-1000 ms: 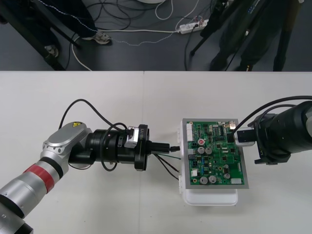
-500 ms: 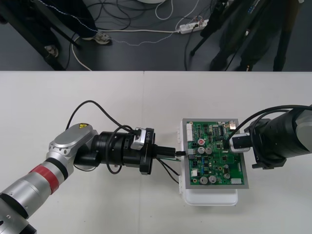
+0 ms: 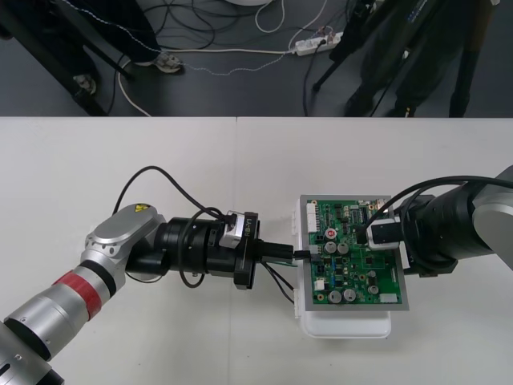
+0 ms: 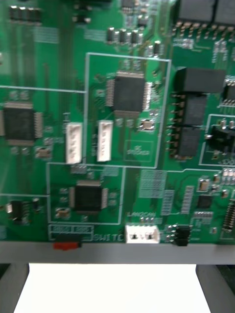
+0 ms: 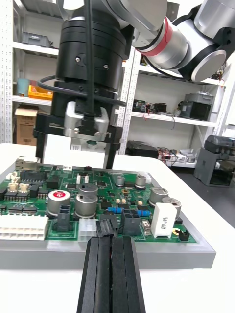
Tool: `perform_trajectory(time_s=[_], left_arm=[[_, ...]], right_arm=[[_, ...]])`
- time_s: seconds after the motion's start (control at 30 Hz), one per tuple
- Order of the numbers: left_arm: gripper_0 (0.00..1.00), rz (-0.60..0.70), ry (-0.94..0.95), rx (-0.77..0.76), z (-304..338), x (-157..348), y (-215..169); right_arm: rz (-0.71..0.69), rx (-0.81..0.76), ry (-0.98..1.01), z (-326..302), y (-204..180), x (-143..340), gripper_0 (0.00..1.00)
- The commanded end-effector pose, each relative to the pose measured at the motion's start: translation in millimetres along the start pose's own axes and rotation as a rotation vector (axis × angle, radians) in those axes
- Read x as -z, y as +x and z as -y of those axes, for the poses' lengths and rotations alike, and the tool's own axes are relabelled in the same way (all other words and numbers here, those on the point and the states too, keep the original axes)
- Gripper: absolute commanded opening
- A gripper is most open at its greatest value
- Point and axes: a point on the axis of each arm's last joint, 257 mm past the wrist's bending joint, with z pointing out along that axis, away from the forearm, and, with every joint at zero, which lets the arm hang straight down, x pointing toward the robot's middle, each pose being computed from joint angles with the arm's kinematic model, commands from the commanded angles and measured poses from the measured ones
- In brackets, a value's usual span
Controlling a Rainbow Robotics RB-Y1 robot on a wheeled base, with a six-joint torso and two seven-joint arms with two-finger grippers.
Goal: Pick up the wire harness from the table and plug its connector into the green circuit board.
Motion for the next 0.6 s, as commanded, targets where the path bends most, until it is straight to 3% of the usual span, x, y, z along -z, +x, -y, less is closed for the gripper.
perform_trajectory(time_s=[0.03,0.6], left_arm=[[0.0,0.011,0.024,0.031,-5,-22,-11],[0.0,-0.017,0.025,0.046,-4,-21,-3]], right_arm=[[0.003,0.017,0.028,9,-10,1,1.0],[-0.006,-0.044,0.019,1,2,0,1.0]])
